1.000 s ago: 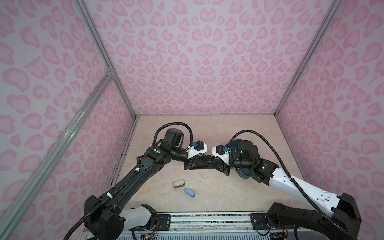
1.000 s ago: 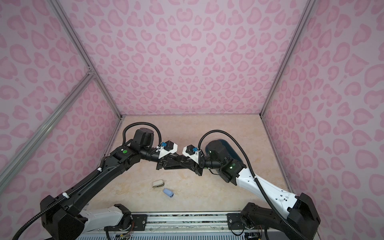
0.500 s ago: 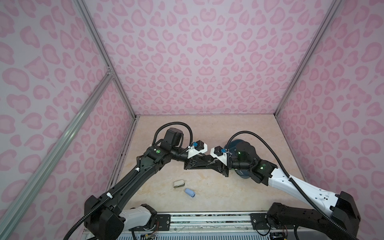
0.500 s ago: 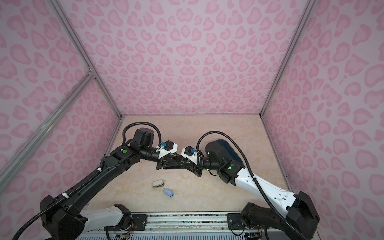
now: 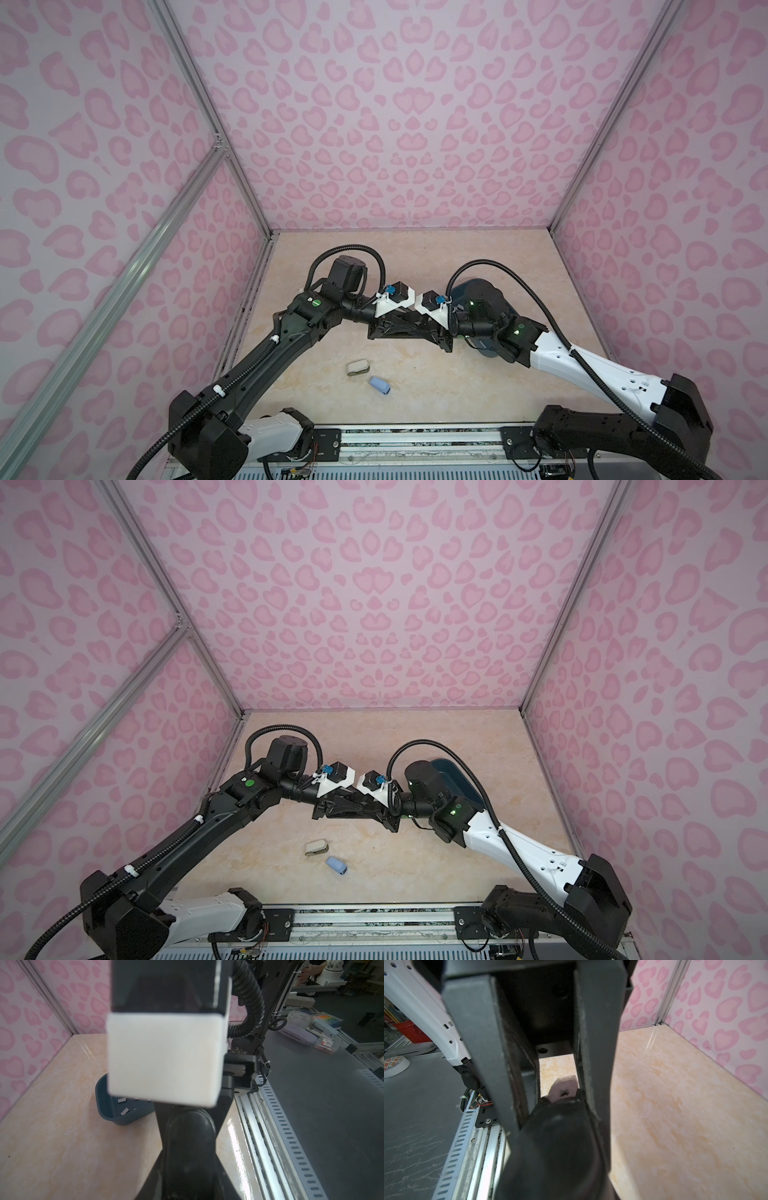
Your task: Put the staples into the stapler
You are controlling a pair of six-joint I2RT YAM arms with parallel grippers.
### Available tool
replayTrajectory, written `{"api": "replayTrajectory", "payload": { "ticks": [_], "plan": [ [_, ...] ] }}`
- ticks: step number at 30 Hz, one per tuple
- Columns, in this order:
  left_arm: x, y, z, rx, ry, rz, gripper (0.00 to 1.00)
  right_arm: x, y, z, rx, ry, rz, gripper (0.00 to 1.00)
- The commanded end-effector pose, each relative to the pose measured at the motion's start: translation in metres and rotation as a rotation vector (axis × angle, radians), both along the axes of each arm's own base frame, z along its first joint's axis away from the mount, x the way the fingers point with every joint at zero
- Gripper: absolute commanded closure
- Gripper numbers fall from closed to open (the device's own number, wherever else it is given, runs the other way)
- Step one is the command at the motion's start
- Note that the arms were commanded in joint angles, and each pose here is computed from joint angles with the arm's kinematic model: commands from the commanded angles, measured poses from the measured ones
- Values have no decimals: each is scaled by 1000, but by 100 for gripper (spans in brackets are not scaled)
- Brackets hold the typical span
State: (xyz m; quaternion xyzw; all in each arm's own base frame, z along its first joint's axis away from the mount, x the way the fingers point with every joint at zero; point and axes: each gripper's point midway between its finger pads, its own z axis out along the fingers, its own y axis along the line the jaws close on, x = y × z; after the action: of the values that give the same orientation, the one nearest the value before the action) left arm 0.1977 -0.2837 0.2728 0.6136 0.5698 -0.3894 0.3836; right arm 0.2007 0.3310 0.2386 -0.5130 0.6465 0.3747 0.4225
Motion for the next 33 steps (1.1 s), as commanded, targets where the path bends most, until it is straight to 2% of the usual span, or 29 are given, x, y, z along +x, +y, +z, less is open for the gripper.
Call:
{"api": "replayTrajectory", "payload": {
  "ticks": [1,11,21,33],
  "plan": [
    [1,-3,15,-48,-57,-22,96,-1,-1,-6,-12,21,-7,80],
    [-2,1,25,-69,-97,-34,96,-9,-15,-27,-31,90,-53,87],
    [14,17,32,-95,-104,12,96,-14,-32,-41,-31,129,-134,90],
    [29,44,33,-143,-92,67,96,-10,-40,-23,36,87,-184,95]
  ]
}}
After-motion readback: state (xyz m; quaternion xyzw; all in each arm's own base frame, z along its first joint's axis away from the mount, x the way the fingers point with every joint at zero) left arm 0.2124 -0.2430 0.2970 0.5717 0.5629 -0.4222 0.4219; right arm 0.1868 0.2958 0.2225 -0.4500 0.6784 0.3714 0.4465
